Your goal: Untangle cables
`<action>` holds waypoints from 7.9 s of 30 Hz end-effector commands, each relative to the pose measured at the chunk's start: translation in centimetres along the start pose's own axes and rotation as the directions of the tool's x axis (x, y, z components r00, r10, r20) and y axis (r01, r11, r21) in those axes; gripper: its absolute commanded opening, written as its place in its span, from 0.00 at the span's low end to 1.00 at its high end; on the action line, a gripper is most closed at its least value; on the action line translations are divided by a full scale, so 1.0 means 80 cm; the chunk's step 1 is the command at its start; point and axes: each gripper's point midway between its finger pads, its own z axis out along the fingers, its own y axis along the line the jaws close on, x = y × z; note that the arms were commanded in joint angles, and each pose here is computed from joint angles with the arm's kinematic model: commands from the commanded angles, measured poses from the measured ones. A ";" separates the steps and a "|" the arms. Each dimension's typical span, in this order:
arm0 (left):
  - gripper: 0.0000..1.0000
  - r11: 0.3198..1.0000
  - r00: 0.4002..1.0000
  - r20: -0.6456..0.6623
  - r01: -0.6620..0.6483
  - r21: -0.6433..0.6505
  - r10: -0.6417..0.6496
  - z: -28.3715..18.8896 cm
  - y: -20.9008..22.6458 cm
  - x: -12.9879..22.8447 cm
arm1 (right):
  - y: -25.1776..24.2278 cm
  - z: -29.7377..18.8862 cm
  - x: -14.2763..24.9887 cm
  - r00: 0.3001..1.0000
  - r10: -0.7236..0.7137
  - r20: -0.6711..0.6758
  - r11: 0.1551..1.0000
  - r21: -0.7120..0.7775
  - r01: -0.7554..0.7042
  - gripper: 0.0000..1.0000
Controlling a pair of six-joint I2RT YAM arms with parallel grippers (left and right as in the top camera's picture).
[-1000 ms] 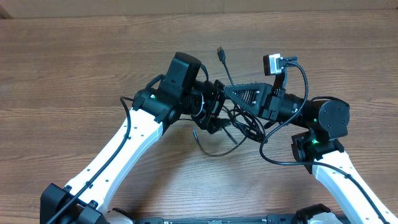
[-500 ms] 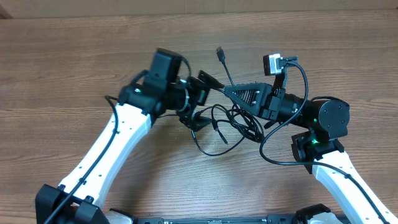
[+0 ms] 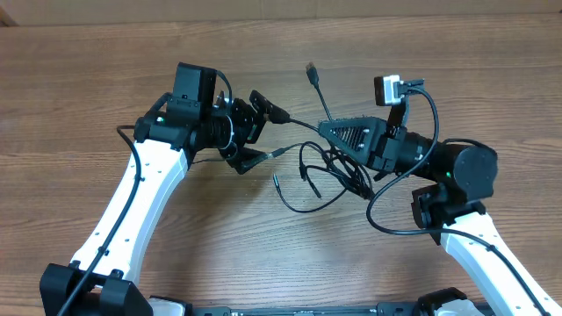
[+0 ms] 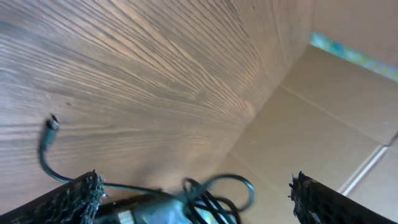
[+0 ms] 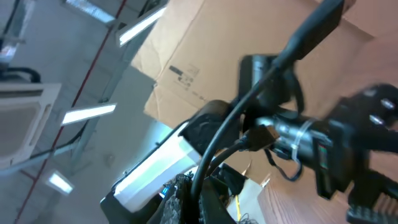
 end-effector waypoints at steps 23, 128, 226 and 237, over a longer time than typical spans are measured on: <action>1.00 0.980 0.957 -0.270 0.148 0.133 -0.108 0.015 -0.069 0.078 | 0.108 -0.012 0.014 0.933 -0.357 0.054 0.895 -0.266 0.358 0.04; 1.00 0.860 0.801 -0.314 0.465 -0.211 -0.510 0.006 0.008 0.115 | 0.115 -0.014 -0.001 0.869 -0.466 0.169 0.832 -0.251 0.495 0.04; 0.04 0.613 0.731 0.151 -0.650 0.449 0.665 -0.100 -0.090 -0.026 | -0.169 -0.042 0.020 0.924 0.320 0.208 0.799 0.464 -0.381 1.00; 0.04 0.203 0.434 0.215 -0.732 0.651 0.875 -0.143 -0.113 0.040 | -0.167 -0.040 0.025 0.971 0.210 0.119 0.841 0.484 -0.241 1.00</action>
